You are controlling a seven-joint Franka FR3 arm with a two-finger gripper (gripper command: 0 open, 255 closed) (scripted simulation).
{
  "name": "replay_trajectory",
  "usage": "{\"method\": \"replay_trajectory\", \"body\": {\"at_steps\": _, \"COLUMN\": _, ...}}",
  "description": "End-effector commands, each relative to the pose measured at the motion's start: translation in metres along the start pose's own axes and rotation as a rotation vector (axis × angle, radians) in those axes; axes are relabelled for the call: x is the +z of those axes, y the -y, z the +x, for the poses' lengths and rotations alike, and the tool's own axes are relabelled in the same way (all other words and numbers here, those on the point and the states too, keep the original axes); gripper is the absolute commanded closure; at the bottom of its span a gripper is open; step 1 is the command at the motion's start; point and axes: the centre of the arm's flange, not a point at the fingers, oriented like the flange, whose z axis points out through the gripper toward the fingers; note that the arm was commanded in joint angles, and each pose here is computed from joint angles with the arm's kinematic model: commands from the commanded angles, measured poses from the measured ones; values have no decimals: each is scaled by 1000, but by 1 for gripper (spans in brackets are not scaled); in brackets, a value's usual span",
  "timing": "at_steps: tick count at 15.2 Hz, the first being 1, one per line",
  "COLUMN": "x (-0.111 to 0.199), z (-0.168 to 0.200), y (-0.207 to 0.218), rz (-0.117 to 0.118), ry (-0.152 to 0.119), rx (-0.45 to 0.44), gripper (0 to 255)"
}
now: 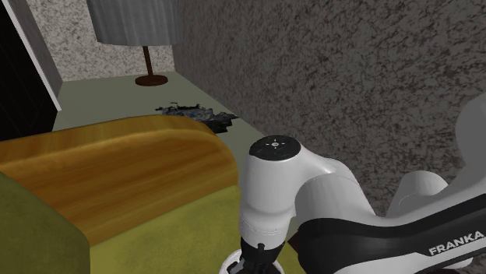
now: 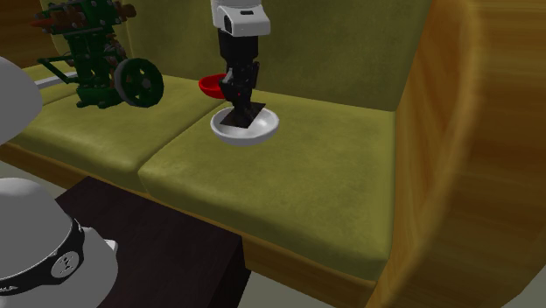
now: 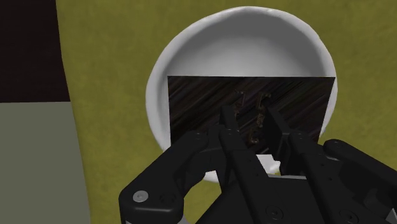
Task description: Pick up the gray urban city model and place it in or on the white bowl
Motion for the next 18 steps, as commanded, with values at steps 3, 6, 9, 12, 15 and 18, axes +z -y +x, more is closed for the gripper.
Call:
{"method": "replay_trajectory", "body": {"at_steps": 3, "x": 10, "z": 1, "y": 0, "rz": 1, "ry": 0, "rx": 0, "gripper": 255}}
{"method": "replay_trajectory", "body": {"at_steps": 6, "x": 10, "z": 1, "y": 0, "rz": 0, "ry": 0, "rx": 0, "gripper": 255}}
{"method": "replay_trajectory", "body": {"at_steps": 9, "x": 10, "z": 1, "y": 0, "rz": 0, "ry": 0, "rx": 0, "gripper": 255}}
{"method": "replay_trajectory", "body": {"at_steps": 12, "x": 10, "z": 1, "y": 0, "rz": 0, "ry": 0, "rx": 0, "gripper": 0}}
{"method": "replay_trajectory", "body": {"at_steps": 15, "x": 10, "z": 1, "y": 0, "rz": 0, "ry": 0, "rx": 0, "gripper": 0}}
{"method": "replay_trajectory", "body": {"at_steps": 18, "x": -30, "z": 1, "y": 0, "rz": 0, "ry": 0, "rx": 0, "gripper": 0}}
